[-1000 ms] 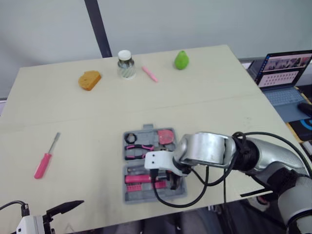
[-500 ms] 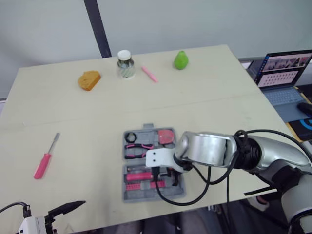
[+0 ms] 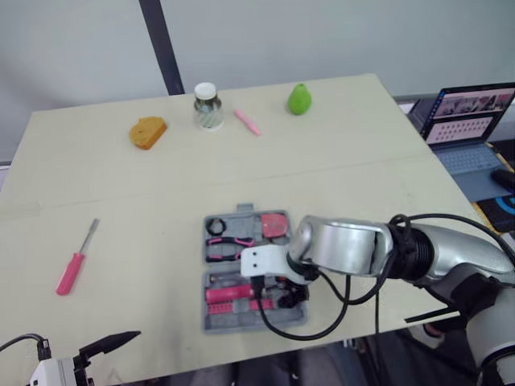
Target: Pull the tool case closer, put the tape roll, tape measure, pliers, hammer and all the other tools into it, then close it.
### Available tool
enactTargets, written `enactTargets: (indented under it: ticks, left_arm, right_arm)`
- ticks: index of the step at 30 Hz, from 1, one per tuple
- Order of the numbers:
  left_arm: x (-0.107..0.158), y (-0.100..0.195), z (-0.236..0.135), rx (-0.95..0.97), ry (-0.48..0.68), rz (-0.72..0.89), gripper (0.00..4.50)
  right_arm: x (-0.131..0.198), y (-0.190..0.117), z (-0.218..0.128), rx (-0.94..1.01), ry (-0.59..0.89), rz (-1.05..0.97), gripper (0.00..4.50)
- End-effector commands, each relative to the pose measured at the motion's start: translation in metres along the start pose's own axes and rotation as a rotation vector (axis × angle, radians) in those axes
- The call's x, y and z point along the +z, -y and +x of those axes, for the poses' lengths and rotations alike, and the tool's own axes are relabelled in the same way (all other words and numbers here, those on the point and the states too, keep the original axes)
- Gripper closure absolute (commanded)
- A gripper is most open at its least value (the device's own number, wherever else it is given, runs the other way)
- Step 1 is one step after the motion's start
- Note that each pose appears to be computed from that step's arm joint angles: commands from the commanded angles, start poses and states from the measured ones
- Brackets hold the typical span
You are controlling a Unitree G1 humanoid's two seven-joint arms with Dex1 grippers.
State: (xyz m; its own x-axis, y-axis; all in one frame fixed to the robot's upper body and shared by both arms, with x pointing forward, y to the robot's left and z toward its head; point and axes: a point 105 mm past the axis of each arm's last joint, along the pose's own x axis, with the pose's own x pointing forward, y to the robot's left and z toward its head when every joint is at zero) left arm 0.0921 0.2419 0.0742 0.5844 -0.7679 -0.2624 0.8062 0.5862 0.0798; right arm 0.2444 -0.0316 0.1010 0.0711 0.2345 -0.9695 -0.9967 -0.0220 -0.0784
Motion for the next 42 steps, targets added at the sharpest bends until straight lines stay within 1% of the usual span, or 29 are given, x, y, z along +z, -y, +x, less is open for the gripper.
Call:
enactTargets:
  ticks: [1, 3, 5, 6, 8, 9, 12, 13, 14, 16, 18, 24, 29, 42]
  left_arm:
    - [0.000, 0.002, -0.001, -0.003, -0.005, 0.001, 0.00]
    - [0.000, 0.001, 0.000, -0.005, -0.004, 0.002, 0.00]
    - [0.000, -0.001, 0.002, -0.005, 0.002, 0.005, 0.00]
    - [0.001, -0.002, 0.004, -0.004, 0.006, 0.008, 0.00]
    - [0.001, -0.003, 0.005, -0.004, 0.011, 0.010, 0.00]
    - [0.001, -0.004, 0.006, -0.004, 0.012, 0.010, 0.00]
    - [0.003, -0.006, 0.008, -0.002, 0.020, 0.014, 0.00]
    - [0.004, -0.007, 0.008, 0.002, 0.025, 0.015, 0.00]
    - [0.004, -0.008, 0.009, 0.003, 0.028, 0.016, 0.00]
    - [0.005, -0.009, 0.010, 0.001, 0.033, 0.013, 0.00]
    - [0.005, -0.008, 0.010, -0.001, 0.034, 0.011, 0.00]
    - [0.005, -0.011, 0.013, -0.002, 0.034, 0.017, 0.00]
    - [0.005, -0.013, 0.013, -0.003, 0.035, 0.023, 0.00]
    - [0.006, -0.014, 0.013, -0.011, 0.033, 0.029, 0.00]
  right_arm:
    - [0.012, -0.004, -0.024, 0.003, 0.096, -0.017, 0.78]
    - [0.015, -0.006, -0.027, 0.014, 0.157, 0.004, 0.78]
    - [0.020, -0.001, -0.028, -0.011, 0.242, 0.040, 0.78]
    - [0.020, 0.000, -0.028, -0.010, 0.291, 0.074, 1.01]
    - [0.020, 0.002, -0.028, -0.010, 0.396, 0.107, 1.64]
    - [0.023, 0.003, -0.029, -0.007, 0.470, 0.136, 2.08]
    - [0.022, 0.008, -0.027, -0.027, 0.606, 0.189, 3.56]
    - [0.021, 0.009, -0.026, -0.031, 0.647, 0.204, 4.15]
    - [0.022, 0.009, -0.026, -0.048, 0.708, 0.195, 4.42]
    - [0.026, 0.004, -0.028, -0.060, 0.836, 0.167, 4.42]
    - [0.027, 0.002, -0.029, -0.066, 0.921, 0.163, 4.42]
    - [0.011, 0.004, -0.006, -0.135, 1.017, 0.163, 4.42]
    - [0.005, 0.004, 0.006, -0.132, 1.036, 0.124, 4.42]
    - [-0.010, -0.002, 0.022, -0.099, 0.991, 0.065, 4.42]
